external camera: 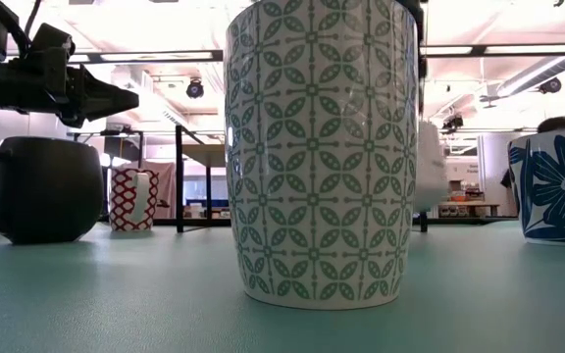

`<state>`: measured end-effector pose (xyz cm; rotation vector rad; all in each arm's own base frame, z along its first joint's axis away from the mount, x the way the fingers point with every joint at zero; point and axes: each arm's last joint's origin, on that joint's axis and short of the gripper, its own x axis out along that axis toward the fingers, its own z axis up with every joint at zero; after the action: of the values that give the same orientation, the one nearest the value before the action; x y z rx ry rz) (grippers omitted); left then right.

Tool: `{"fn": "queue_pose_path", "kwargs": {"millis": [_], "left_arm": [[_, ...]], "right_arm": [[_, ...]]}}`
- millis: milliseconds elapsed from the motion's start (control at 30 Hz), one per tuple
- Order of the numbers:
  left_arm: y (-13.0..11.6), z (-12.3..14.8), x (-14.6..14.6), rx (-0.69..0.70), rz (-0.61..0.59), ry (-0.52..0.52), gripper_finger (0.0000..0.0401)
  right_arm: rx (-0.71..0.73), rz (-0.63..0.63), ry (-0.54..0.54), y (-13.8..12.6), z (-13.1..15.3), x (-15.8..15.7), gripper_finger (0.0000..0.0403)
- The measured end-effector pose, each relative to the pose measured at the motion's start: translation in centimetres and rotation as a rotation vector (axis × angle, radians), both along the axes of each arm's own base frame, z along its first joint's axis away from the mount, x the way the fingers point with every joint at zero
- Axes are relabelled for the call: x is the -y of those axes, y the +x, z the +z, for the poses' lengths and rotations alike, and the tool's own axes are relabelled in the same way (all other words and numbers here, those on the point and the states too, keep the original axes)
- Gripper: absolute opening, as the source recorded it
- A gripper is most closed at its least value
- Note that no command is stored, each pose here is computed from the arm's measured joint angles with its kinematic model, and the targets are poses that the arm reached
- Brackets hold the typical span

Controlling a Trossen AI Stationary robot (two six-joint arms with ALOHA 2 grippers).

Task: Place coffee mugs
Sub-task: Put the white mug on the shelf

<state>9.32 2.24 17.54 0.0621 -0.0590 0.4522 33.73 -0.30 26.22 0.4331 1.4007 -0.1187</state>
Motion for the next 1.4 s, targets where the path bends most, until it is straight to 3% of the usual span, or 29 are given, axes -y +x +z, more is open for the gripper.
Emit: {"fn": "queue_pose_path", "kwargs": {"millis": [300,533,667,1200,1400], "left_arm": [[0.0,0.0,0.0,0.000,0.000,0.000,0.0116],[0.0,0.0,0.0,0.000,0.000,0.000,0.0116],[0.0,0.0,0.0,-0.001,0.000,0.000,0.0116],[0.0,0.0,0.0,0.000,0.000,0.000,0.0116],[0.0,0.0,0.0,0.000,0.000,0.000,0.0116]], "right_arm": [[0.079,0.046,-0.108,0.1,5.6,0.3,0.0014],[0.123,0.129,-0.336,-0.4,9.2,1.8,0.0013],[0.164,0.109,-0.381,-0.5,10.5,3.9,0.0013],[0.114,-0.115,-0.421,-3.1,10.7,13.7,0.0013],[0.067,-0.038,-0.414,-2.7,9.3,15.5,0.0013]]}}
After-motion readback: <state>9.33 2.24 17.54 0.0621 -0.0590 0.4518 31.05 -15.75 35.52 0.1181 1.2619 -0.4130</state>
